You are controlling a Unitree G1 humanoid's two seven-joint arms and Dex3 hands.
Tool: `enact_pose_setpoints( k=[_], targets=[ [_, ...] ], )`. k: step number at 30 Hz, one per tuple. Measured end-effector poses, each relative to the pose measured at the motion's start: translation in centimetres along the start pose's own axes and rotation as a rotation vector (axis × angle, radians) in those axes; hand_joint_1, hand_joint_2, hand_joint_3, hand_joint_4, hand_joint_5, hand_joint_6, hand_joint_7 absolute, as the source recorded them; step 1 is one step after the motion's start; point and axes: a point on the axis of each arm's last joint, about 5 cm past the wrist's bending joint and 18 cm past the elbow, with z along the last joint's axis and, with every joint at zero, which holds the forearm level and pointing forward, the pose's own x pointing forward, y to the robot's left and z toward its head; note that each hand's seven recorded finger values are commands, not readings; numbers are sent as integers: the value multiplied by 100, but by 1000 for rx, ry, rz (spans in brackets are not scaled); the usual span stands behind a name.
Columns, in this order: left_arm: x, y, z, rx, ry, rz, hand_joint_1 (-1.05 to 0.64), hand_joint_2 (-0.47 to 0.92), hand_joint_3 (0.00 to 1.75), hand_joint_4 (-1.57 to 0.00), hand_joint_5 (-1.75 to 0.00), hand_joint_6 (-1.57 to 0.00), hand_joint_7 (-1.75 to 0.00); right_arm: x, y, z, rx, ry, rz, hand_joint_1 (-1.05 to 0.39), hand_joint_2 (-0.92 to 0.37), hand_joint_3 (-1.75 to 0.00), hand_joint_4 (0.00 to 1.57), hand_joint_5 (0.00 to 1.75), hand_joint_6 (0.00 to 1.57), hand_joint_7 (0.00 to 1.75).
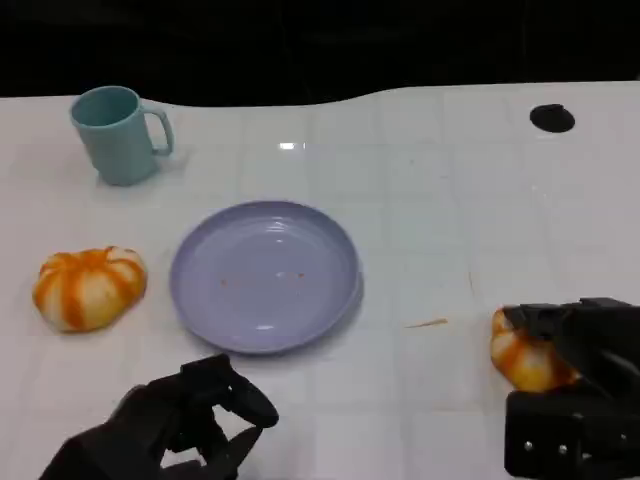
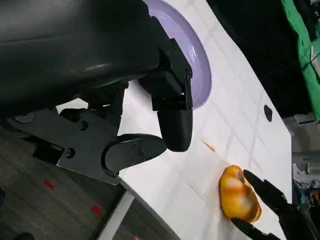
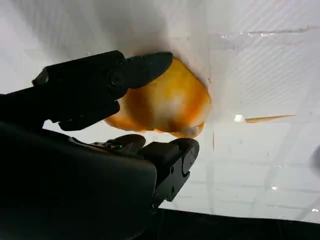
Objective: Grasp the bread from the table and place it into the plate.
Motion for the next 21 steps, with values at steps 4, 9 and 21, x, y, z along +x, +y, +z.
enact_pose_setpoints(
  k=[4, 9, 21],
  targets=[
    [-6, -2, 13, 0, -6, 0, -26, 80, 65, -62, -175, -64, -125, 112, 24, 35, 35, 15, 19, -50, -92, -14, 24, 13, 39, 2],
    [-15, -5, 27, 1, -14, 1, -27, 80, 65, -62, -175, -64, -125, 222, 47, 81, 65, 30, 22, -47, -92, -19, 36, 17, 52, 7],
    [-26, -8, 33, 17, -12, 3, -26, 81, 64, -63, -175, -64, -125, 294, 249, 71, 302, -43, -325, -10, -47, -100, 91, 173, 94, 101]
  ],
)
